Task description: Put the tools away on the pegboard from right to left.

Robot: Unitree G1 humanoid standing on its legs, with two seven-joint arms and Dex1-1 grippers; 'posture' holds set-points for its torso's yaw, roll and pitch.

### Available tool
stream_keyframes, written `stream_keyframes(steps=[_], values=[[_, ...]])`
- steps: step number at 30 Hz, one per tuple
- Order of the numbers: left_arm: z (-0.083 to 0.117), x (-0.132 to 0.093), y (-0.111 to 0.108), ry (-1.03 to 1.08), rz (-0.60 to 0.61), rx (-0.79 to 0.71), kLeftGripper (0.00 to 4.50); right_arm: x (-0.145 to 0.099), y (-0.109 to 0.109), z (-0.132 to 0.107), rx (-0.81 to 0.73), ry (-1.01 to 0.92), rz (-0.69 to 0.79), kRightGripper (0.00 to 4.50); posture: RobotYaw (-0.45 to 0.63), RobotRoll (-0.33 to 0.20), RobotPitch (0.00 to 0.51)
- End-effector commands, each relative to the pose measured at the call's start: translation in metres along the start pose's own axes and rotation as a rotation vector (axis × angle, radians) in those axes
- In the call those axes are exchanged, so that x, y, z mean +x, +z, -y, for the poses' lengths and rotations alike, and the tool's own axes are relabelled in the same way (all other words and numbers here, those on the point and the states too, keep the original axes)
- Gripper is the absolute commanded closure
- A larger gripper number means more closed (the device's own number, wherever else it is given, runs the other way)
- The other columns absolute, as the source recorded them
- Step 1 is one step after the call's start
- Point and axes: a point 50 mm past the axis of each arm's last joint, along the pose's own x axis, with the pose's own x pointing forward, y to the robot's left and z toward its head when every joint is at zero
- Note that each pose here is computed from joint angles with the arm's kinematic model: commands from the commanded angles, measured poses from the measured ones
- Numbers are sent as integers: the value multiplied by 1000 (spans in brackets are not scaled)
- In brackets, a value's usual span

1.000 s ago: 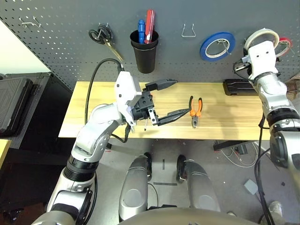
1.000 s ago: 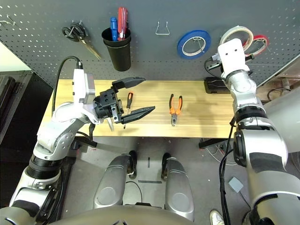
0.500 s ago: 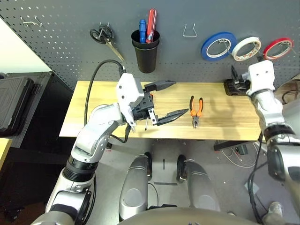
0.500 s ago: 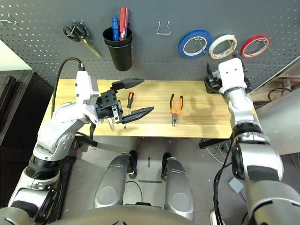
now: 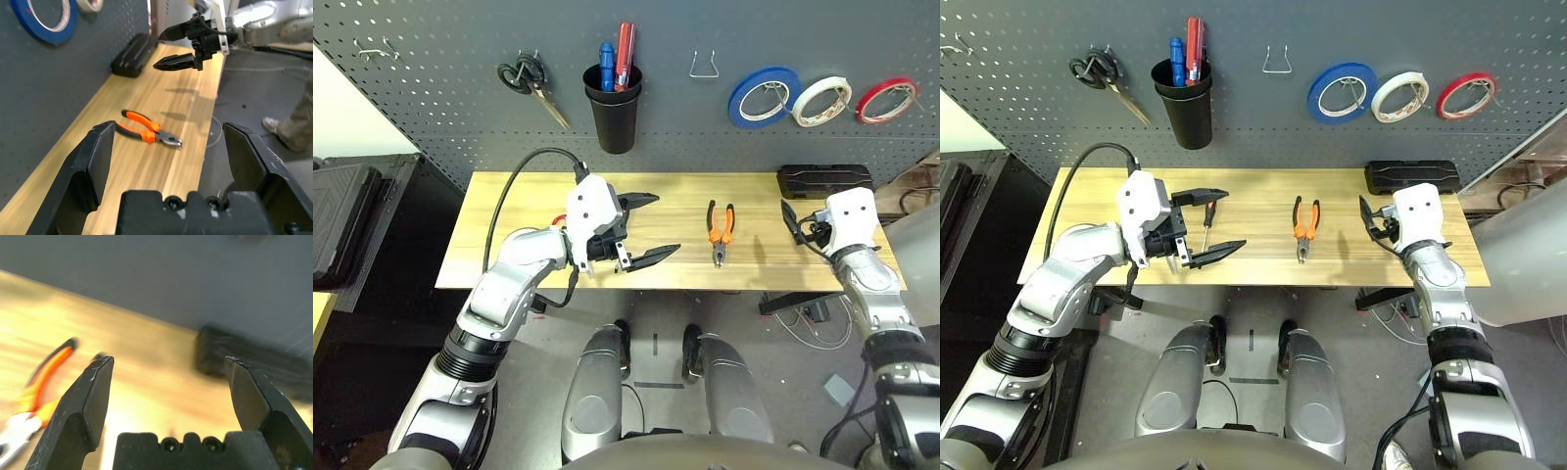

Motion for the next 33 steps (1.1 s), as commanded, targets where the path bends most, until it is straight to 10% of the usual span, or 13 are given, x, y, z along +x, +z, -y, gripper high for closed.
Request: stream_keyframes(steps=[1, 13, 33], values=[[2, -1, -13, -29, -105, -3, 0, 1, -3, -16, 161, 16, -153, 19, 144, 0, 225], [-1, -3, -25, -50, -283, 10, 0, 21, 9, -57, 445, 24, -518, 19, 162, 0, 254], [-13, 5, -25, 7, -321, 48, 0, 68, 10, -81, 473, -34, -755, 19, 197, 0, 297]])
